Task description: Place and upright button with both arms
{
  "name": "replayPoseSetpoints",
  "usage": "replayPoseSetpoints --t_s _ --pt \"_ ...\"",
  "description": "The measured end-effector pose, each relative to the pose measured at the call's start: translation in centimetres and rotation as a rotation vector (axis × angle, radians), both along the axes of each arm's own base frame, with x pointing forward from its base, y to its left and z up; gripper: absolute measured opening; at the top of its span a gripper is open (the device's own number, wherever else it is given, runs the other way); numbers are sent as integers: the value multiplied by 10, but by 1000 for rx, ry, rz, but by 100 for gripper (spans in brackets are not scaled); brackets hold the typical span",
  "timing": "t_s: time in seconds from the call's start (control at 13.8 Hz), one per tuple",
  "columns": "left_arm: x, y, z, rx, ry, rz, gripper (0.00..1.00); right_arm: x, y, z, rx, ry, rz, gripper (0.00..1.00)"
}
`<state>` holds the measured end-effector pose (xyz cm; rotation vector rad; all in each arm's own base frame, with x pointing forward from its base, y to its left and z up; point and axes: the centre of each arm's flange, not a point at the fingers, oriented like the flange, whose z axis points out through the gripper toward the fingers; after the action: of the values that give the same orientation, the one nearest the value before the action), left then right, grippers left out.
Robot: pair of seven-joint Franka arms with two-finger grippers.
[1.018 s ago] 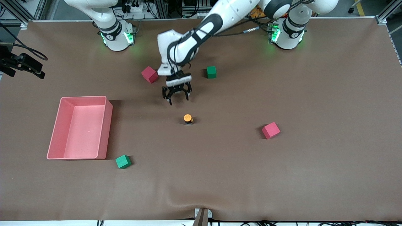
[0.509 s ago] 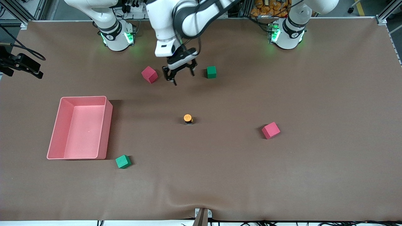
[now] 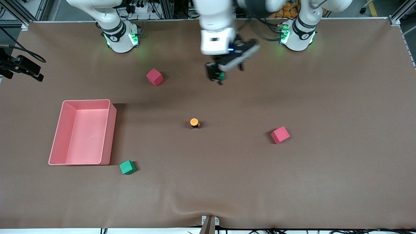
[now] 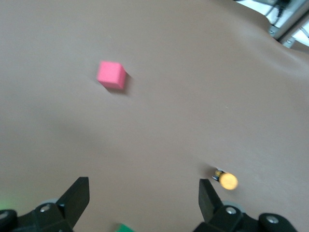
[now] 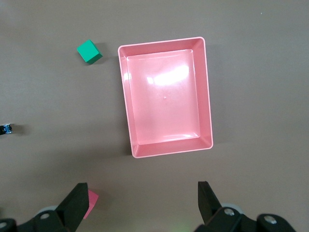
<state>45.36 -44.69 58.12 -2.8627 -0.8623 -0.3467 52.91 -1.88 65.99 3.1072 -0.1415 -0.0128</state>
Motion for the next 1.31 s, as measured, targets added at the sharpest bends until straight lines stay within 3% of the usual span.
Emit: replayPoseSetpoints --t_s 0.15,0.29,0.58,0.87,1.02,1.31 --pt "26 63 33 -48 70 -18 100 0 1 0 17 0 -1 100" --pt "40 125 59 -54 147 -114 100 0 2 0 33 -1 0 100" --pt "41 240 107 -16 253 -330 100 0 4 0 39 -2 2 100" --pt "63 407 118 -143 297 -452 100 0 3 0 40 -1 1 100" --pt "68 430 103 -161 316 -454 100 0 3 0 40 -1 1 100" --pt "78 413 73 -157 318 -482 100 0 3 0 40 -1 0 100"
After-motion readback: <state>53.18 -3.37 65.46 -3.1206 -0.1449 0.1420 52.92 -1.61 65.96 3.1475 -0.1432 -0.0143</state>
